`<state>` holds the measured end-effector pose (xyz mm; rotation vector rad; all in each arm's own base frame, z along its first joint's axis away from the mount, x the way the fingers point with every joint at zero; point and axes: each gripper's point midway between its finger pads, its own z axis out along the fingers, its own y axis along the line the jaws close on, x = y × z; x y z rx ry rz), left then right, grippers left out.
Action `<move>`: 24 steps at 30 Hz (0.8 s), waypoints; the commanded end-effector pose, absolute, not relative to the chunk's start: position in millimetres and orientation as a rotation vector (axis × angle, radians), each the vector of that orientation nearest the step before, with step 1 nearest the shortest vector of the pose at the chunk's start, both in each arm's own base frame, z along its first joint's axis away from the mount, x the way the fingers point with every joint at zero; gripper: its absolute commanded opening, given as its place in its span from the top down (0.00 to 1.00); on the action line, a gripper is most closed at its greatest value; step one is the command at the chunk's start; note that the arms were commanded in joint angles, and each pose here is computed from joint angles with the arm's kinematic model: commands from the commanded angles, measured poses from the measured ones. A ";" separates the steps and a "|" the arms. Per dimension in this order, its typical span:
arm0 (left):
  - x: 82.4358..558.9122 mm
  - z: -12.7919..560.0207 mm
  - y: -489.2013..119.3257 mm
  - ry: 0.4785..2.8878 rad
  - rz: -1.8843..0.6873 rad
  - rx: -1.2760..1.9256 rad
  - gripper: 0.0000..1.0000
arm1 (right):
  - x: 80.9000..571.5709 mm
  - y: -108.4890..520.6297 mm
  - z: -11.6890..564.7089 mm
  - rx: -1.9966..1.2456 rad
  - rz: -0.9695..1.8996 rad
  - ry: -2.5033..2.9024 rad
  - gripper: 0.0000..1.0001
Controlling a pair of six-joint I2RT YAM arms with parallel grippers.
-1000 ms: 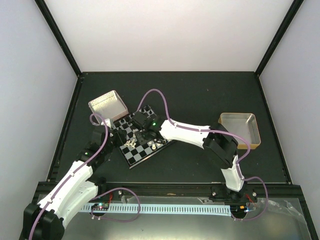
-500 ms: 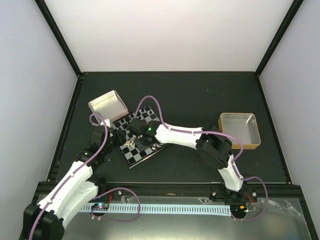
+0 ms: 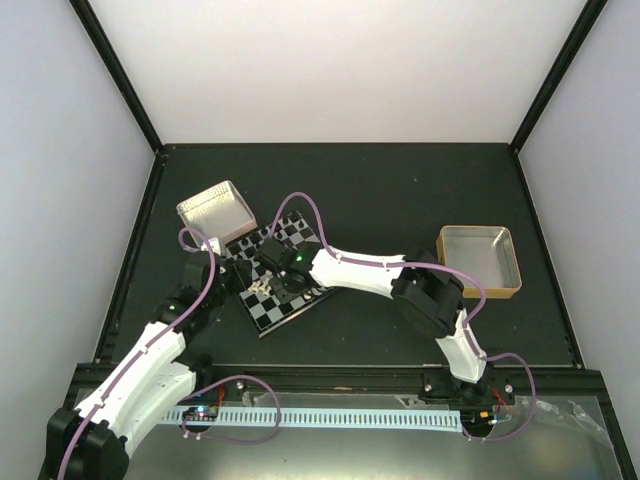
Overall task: Set up the chess pieces on the board
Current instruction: Place the chess piece on the chessboard.
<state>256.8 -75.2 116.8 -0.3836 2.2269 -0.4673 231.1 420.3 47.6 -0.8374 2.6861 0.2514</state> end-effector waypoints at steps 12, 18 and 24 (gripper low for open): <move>265.0 131.6 -105.1 2.266 -0.599 -0.217 0.35 | 257.8 406.8 133.9 -0.531 0.488 2.470 0.70; 260.5 110.5 -126.6 2.466 -0.646 -0.080 0.44 | 261.7 380.6 135.2 -0.440 0.521 2.452 0.69; 257.6 87.9 -133.3 2.576 -0.652 -0.044 0.63 | 261.0 367.3 128.1 -0.417 0.538 2.455 0.69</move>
